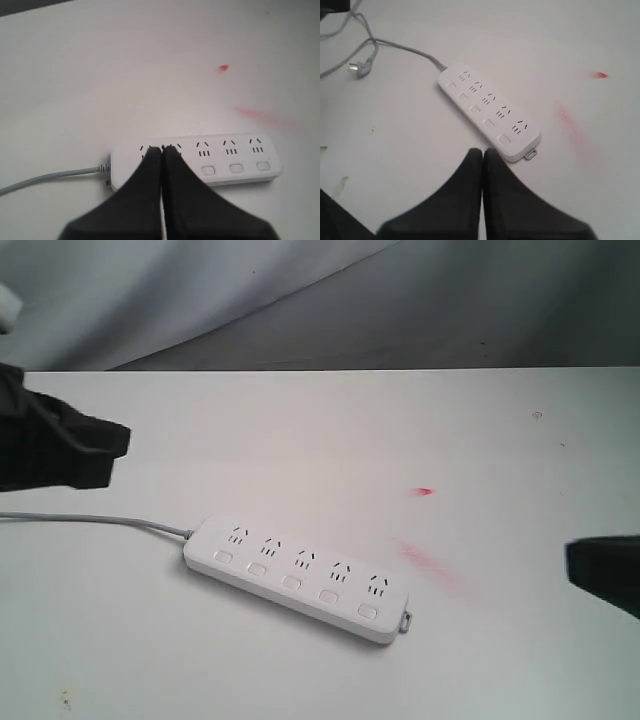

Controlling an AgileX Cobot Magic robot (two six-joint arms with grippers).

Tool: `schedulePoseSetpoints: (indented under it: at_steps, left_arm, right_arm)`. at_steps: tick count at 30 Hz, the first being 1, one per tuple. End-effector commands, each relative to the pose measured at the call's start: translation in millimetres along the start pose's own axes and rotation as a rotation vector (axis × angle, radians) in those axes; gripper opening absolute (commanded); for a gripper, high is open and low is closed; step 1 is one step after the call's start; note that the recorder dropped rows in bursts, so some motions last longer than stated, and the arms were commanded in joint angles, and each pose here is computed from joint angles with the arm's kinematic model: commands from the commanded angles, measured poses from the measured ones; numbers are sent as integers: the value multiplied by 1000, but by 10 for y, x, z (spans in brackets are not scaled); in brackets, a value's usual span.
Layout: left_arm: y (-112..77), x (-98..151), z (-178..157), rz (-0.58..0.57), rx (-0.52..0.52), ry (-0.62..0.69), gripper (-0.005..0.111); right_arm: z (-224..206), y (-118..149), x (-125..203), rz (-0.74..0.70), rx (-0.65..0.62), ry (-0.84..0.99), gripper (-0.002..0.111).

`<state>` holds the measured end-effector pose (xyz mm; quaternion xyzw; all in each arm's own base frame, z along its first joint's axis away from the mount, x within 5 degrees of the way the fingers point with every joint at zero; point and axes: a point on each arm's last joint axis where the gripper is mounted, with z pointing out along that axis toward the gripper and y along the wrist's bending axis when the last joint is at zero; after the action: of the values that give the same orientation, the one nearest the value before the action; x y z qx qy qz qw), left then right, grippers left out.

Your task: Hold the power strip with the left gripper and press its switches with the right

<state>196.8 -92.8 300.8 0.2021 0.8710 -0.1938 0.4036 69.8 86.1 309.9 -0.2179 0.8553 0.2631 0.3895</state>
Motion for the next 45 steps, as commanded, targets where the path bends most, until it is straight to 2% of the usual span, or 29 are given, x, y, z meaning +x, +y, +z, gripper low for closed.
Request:
schedulePoseSetpoints:
  at_steps: [1,8,15,17,20,28,30,35,39,45]
  left_arm:
    - [-101,254,-367,-51,-2,-113,0]
    - [-212,718,-774,-52,10,-263,0]
    - [-219,1152,-876,-82,9,-377,0]
    - [-203,1200,-905,-119,0,-445,0]
    - [-185,1258,-943,-115,-16,-527,0]
    - [-83,1379,-847,-131,-80,-608,0]
    - [-62,1408,-816,-137,-91,-613,0]
    - [-26,1433,-790,-117,-126,-633,0]
    - [15,1472,-753,-104,-160,-656,0]
    - [109,1650,-610,-122,-213,-663,0]
  right_arm:
    - [-282,-176,289,90,-32,-83,0]
    - [-632,-397,613,148,-111,-292,0]
    - [-637,-494,680,138,-43,-316,0]
    - [-638,-503,673,127,-32,-325,0]
    - [-636,-513,667,118,-20,-335,0]
    - [-392,-599,696,168,28,-474,0]
    - [-289,-617,730,97,44,-522,0]
    - [-43,-615,877,-189,63,-582,0]
    - [76,-634,985,-238,63,-568,0]
    - [155,-718,1069,-205,124,-540,0]
